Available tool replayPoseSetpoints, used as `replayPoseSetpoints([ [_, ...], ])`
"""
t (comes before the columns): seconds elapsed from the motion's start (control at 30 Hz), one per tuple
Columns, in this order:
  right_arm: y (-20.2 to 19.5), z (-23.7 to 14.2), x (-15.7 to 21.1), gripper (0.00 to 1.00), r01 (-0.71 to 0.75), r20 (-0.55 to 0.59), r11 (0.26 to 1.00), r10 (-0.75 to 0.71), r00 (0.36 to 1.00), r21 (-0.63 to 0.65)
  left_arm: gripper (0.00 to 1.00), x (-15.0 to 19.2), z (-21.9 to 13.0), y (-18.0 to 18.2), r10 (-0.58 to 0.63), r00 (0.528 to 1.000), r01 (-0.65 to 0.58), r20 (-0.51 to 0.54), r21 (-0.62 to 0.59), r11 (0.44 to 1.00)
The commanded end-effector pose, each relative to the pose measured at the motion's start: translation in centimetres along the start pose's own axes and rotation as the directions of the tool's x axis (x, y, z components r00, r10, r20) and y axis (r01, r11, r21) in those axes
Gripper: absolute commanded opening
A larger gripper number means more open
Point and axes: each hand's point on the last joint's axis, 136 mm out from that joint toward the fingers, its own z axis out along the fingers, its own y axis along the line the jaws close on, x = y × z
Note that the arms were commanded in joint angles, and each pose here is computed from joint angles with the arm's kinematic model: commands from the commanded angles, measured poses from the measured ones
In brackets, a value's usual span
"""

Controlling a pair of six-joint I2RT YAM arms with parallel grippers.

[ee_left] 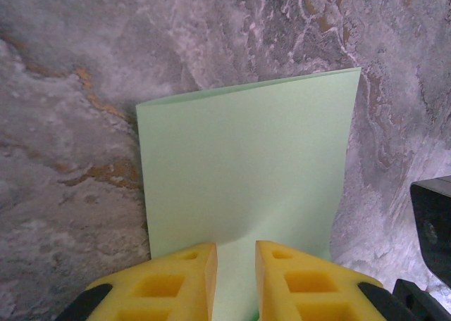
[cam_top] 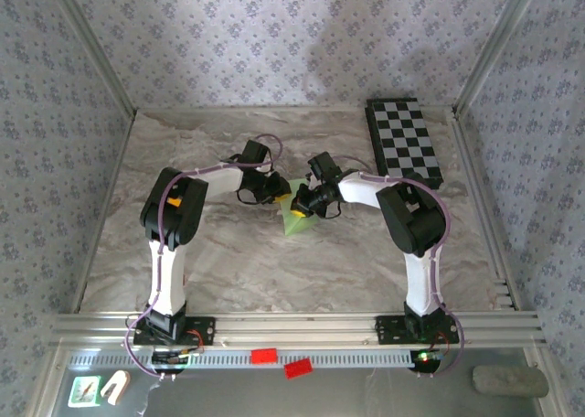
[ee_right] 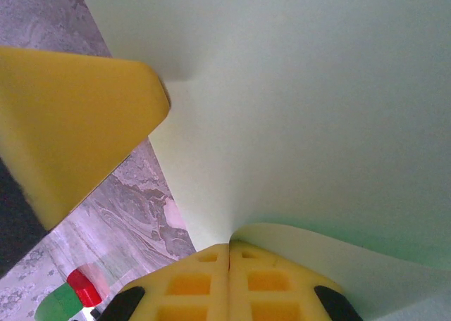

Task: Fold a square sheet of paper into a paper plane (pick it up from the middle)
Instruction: Fold the triangle a second time at the center of the table.

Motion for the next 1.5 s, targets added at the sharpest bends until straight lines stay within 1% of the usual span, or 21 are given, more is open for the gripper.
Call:
replayPoseSetpoints([
  [0.0, -1.2, 0.6, 0.4, 0.01, -0.016, -0.029, 0.999, 0.017, 0.999, 0.03, 0.24, 2.5, 1.8, 2.9, -0.049, 0.996, 0.043, -0.078, -0.083, 0.996],
  [0.63, -1.6, 1.0, 0.7, 0.01, -0.014, -0.043, 0.999, 0.016, 0.999, 0.049, 0.24, 2.5, 1.7, 2.8, -0.047, 0.996, 0.041, -0.076, -0.08, 0.996],
  [0.93, -2.1, 1.2, 0.9, 0.07, -0.006, -0.057, 0.998, 0.01, 0.998, 0.068, 0.24, 2.0, 1.4, 2.1, -0.032, 0.997, 0.027, -0.066, -0.075, 0.997],
  [1.23, -2.4, 1.3, 1.1, 0.1, 0.006, -0.074, 0.997, -0.001, 0.997, 0.073, 0.24, 1.5, 1.2, 1.5, -0.023, 0.998, 0.019, -0.06, -0.069, 0.997],
  [1.47, -1.9, 1.3, 1.2, 0.12, 0.027, -0.089, 0.998, -0.022, 0.996, 0.052, 0.23, 1.1, 1.3, 1.4, -0.017, 0.998, 0.012, -0.059, -0.073, 0.997],
])
